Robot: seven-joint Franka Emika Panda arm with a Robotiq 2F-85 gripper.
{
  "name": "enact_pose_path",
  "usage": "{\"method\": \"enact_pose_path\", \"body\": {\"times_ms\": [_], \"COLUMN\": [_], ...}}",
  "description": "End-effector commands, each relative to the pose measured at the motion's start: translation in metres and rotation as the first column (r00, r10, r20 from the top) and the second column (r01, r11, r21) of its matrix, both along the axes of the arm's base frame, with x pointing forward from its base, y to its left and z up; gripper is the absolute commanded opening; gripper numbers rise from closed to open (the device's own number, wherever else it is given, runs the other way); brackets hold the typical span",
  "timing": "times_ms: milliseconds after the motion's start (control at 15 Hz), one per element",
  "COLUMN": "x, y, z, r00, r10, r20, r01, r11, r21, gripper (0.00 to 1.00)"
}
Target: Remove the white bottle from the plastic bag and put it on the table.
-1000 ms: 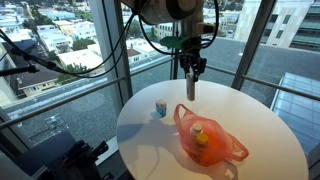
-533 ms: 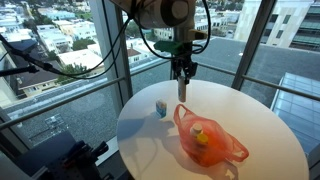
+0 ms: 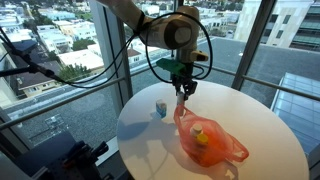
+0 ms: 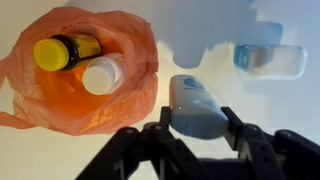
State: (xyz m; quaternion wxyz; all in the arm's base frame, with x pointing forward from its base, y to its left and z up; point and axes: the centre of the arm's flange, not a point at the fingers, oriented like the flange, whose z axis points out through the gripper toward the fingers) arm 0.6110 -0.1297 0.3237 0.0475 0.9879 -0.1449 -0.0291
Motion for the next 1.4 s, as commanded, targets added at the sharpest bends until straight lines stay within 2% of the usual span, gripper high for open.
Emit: {"method": "enact_pose_path", "body": {"times_ms": [0, 467, 1200, 1267, 1333], "x": [-0.001, 0.004, 0.004, 0.004, 0.004], "y": [-0.012, -0.008, 0.008, 0.008, 0.006], "z": [-0.026, -0.063, -0.071, -0.07, -0.066], "r00": [1.0, 0.999, 1.0, 1.0, 1.0], "r10": [-0.02, -0.022, 0.006, 0.006, 0.006], "r20": [-0.005, -0.025, -0.019, -0.016, -0.011], "r01": [0.02, 0.022, -0.006, -0.006, -0.006], "r11": [0.999, 1.0, 1.0, 1.0, 1.0], "r21": [0.026, 0.006, 0.001, 0.001, 0.001], "gripper": [0.28, 0.28, 0.28, 0.49, 0.78]}}
